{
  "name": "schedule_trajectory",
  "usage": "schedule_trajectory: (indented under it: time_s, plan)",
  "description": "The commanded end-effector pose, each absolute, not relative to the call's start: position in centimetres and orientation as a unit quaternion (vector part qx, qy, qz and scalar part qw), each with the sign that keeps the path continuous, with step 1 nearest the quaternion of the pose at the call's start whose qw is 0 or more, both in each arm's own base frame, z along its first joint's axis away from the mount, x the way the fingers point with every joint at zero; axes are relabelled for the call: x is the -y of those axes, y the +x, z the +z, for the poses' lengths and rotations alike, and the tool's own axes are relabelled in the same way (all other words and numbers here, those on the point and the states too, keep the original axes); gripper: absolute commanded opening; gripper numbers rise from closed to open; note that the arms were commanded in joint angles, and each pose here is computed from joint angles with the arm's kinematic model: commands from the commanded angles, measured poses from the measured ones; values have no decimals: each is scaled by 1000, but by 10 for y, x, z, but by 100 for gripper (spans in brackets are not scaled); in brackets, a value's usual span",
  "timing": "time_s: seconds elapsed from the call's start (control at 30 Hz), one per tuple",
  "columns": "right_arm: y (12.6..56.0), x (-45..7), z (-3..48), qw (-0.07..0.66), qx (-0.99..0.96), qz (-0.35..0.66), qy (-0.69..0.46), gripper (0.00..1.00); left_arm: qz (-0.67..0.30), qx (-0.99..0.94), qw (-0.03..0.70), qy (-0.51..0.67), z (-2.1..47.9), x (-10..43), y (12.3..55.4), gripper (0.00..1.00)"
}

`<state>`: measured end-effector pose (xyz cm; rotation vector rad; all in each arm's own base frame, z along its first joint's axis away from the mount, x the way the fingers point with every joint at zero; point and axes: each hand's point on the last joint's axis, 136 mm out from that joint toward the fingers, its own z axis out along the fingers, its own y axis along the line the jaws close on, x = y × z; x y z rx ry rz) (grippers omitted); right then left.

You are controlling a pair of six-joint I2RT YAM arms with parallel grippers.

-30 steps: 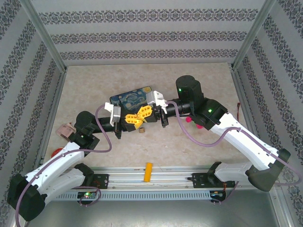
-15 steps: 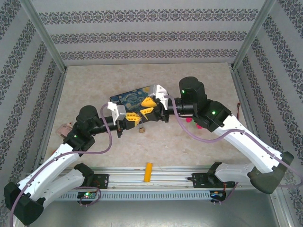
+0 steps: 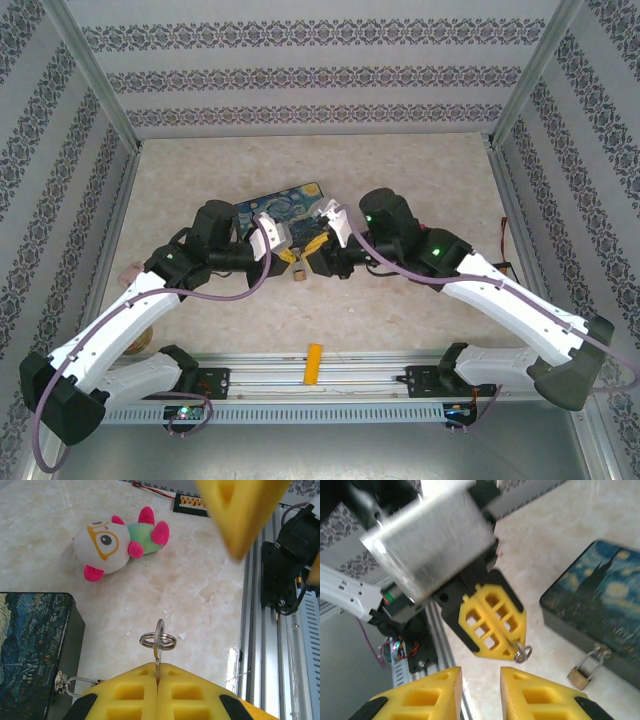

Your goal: Unlock the padlock with the key

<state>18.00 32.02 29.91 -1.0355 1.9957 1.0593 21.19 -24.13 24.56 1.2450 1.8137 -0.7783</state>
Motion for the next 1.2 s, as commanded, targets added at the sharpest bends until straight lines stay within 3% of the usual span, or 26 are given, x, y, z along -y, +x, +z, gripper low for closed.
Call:
schedule_trajectory:
  time_s: [0.0, 0.67, 0.97, 1.17]
  plan:
    - [173, -328, 295, 306, -756, 434, -383, 27, -326, -696, 375, 518, 251, 245, 194, 0]
    - [174, -339, 287, 289, -743, 447, -406, 27, -347, -675, 370, 535, 252, 246, 174, 0]
    - [175, -338, 288, 287, -740, 452, -407, 21, -347, -675, 366, 538, 250, 247, 173, 0]
    - [173, -339, 283, 278, -740, 454, -410, 6, -347, -676, 366, 538, 249, 247, 173, 0]
